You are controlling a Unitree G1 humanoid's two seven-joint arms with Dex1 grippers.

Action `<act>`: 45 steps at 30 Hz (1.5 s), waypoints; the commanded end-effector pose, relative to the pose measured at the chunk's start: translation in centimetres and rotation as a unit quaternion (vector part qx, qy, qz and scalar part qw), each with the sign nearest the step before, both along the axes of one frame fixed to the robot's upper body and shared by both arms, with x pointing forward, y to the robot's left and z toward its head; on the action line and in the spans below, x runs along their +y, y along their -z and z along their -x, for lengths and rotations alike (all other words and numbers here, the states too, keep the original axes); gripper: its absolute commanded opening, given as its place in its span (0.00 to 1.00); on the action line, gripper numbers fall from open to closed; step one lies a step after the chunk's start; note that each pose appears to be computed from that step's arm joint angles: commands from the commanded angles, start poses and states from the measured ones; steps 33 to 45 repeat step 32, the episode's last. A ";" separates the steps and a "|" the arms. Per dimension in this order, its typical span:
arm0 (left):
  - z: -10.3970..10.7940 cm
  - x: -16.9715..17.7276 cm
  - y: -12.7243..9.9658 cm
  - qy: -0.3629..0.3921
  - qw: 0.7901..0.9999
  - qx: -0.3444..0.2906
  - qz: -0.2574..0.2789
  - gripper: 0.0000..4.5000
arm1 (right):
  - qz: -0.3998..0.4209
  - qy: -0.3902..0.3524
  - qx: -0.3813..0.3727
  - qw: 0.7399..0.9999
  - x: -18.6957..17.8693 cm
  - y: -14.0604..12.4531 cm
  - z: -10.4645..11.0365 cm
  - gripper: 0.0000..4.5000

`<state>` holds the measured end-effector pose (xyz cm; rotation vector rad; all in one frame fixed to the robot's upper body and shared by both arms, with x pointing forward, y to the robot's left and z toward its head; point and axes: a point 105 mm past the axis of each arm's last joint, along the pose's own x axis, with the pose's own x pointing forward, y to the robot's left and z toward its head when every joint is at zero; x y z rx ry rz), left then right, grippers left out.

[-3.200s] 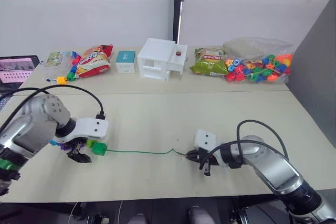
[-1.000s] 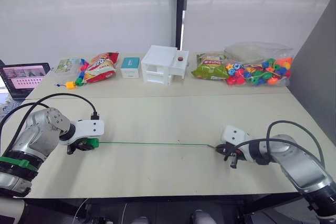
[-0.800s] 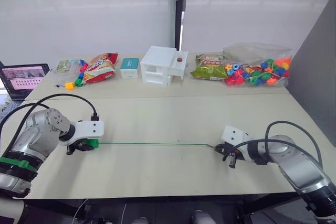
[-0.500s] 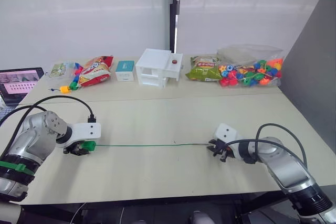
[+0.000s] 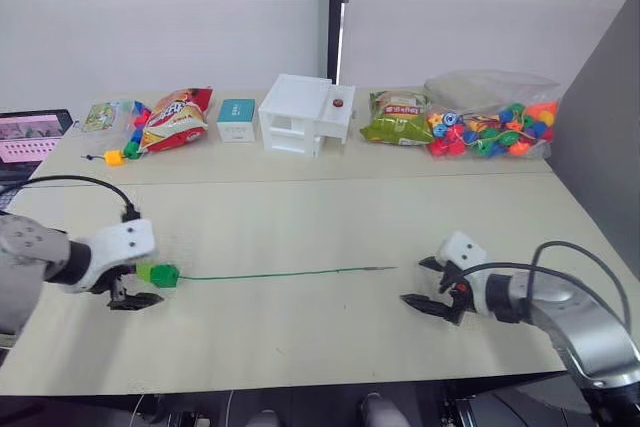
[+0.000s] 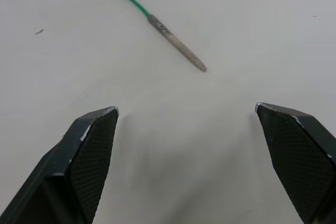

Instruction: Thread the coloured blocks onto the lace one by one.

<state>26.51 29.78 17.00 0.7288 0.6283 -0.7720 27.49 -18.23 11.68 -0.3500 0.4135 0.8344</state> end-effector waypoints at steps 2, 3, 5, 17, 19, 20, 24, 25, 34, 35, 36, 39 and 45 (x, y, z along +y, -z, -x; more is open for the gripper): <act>2.6 3.7 -2.9 -0.096 0.974 -0.142 0.149 1.00 | -0.069 0.073 -0.038 0.994 -2.5 -1.8 0.8 1.00; 3.5 4.7 -2.5 -0.113 0.967 -0.161 0.159 1.00 | -0.079 0.092 -0.046 0.992 -3.3 -1.8 0.9 1.00; 5.4 6.7 -0.9 -0.167 0.954 -0.149 0.201 1.00 | -0.099 0.131 -0.057 0.985 -4.7 -1.6 1.1 1.00; 10.3 11.2 6.0 -0.295 0.914 -0.144 0.238 1.00 | -0.093 0.235 -0.041 0.967 -10.6 3.3 4.1 1.00; 10.1 10.9 6.2 -0.291 0.916 -0.143 0.236 1.00 | -0.093 0.237 -0.039 0.966 -11.0 3.6 4.2 1.00; 10.1 10.8 6.3 -0.289 0.917 -0.141 0.236 1.00 | -0.091 0.238 -0.040 0.966 -11.1 3.6 4.2 1.00; 9.9 10.7 6.3 -0.288 0.916 -0.143 0.240 1.00 | -0.090 0.234 -0.045 0.967 -11.0 3.5 4.1 1.00; 9.8 10.6 6.3 -0.288 0.916 -0.143 0.240 1.00 | -0.090 0.234 -0.047 0.967 -10.9 3.5 4.1 1.00; 9.6 10.7 6.5 -0.285 0.918 -0.145 0.236 1.00 | -0.096 0.226 -0.048 0.968 -10.3 3.5 4.0 1.00; 9.6 10.7 6.5 -0.285 0.918 -0.145 0.236 1.00 | -0.096 0.226 -0.048 0.968 -10.3 3.5 4.0 1.00; 9.6 10.7 6.5 -0.285 0.918 -0.145 0.236 1.00 | -0.096 0.226 -0.048 0.968 -10.3 3.5 4.0 1.00; 9.6 10.7 6.5 -0.285 0.918 -0.145 0.236 1.00 | -0.096 0.226 -0.048 0.968 -10.3 3.5 4.0 1.00; 9.6 10.7 6.5 -0.285 0.918 -0.145 0.236 1.00 | -0.096 0.226 -0.048 0.968 -10.3 3.5 4.0 1.00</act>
